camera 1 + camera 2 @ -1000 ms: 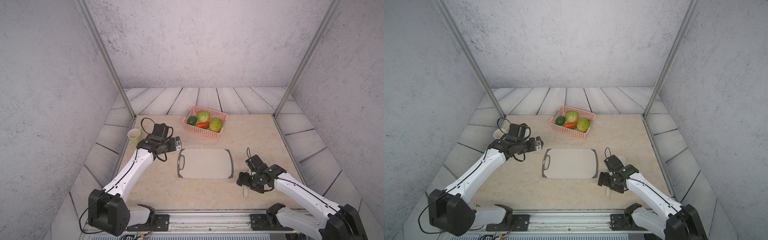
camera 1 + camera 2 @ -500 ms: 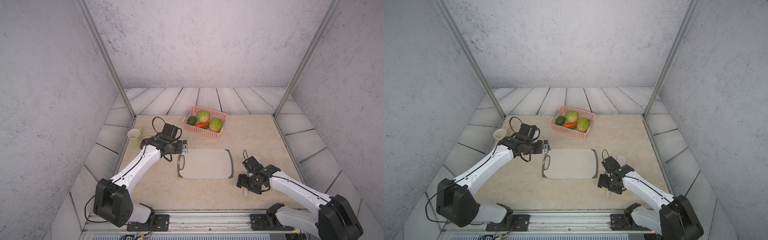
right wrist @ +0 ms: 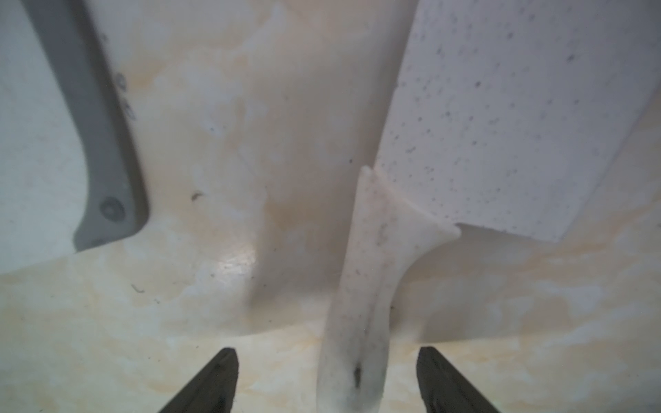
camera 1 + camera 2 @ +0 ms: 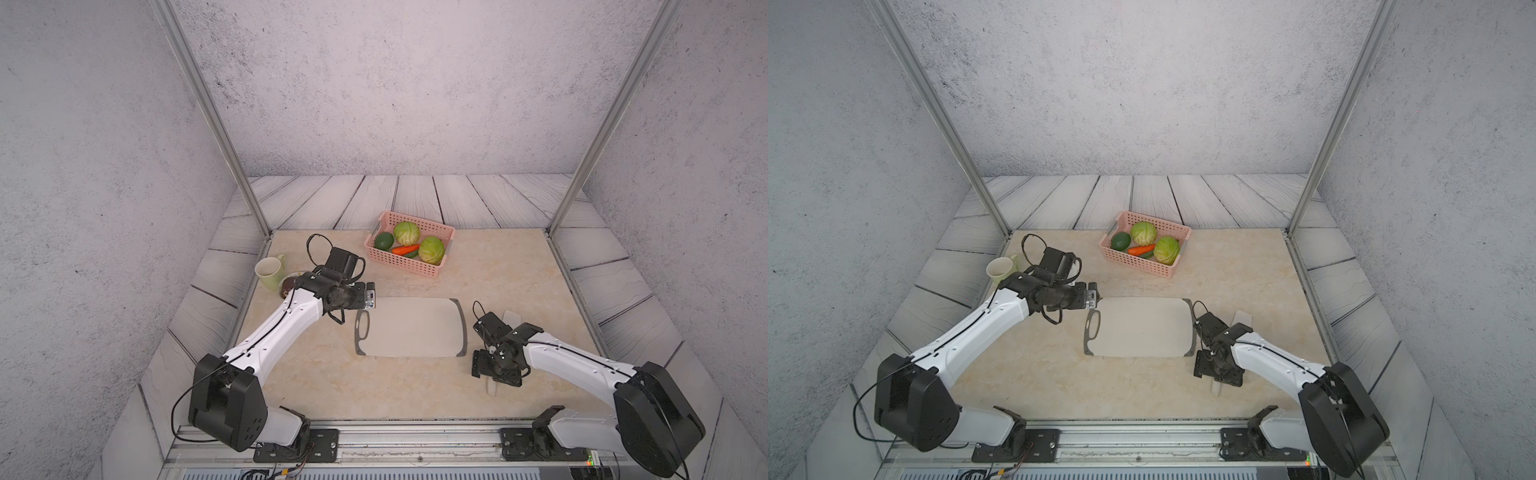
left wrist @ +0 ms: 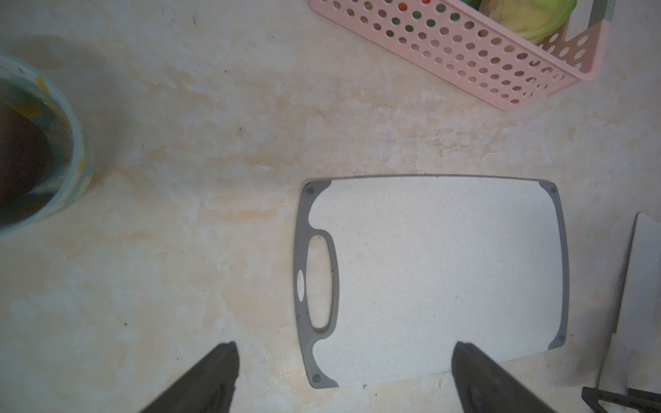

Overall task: Align the knife with the edge of the cutting board
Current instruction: Pick up the knife at the center of the board.

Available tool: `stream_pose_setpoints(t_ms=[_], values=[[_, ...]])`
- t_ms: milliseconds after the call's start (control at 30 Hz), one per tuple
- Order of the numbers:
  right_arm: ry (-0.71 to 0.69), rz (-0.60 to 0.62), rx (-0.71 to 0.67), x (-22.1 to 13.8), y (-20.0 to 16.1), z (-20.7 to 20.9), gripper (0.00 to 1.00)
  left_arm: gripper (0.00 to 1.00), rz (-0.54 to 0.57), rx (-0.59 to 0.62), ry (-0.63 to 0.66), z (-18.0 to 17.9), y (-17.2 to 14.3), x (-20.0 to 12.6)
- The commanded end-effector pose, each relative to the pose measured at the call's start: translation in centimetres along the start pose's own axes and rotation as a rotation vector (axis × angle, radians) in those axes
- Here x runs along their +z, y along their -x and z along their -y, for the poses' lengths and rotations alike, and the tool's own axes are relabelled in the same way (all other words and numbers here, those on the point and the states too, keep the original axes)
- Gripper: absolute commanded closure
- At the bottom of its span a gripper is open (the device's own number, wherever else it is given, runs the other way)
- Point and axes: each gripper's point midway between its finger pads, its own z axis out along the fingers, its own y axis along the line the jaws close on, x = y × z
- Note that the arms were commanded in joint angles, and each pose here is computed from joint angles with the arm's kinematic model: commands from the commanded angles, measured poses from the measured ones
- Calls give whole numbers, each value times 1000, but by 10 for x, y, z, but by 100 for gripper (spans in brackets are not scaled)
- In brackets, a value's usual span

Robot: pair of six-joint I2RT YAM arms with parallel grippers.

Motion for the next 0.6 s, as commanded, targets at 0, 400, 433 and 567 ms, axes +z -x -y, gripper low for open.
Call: stream_pose_setpoints(t_ms=[0, 400, 433, 567], values=[[-52, 5, -1, 0, 2, 7, 17, 2, 2, 19, -3, 4, 4, -3], [-72, 1, -4, 9, 13, -2, 40, 2, -5, 21, -2, 4, 3, -2], [-77, 2, -6, 9, 14, -1, 43, 2, -5, 21, -3, 4, 3, -2], [-87, 7, -18, 8, 19, -3, 52, 2, -7, 20, -2, 4, 3, -1]])
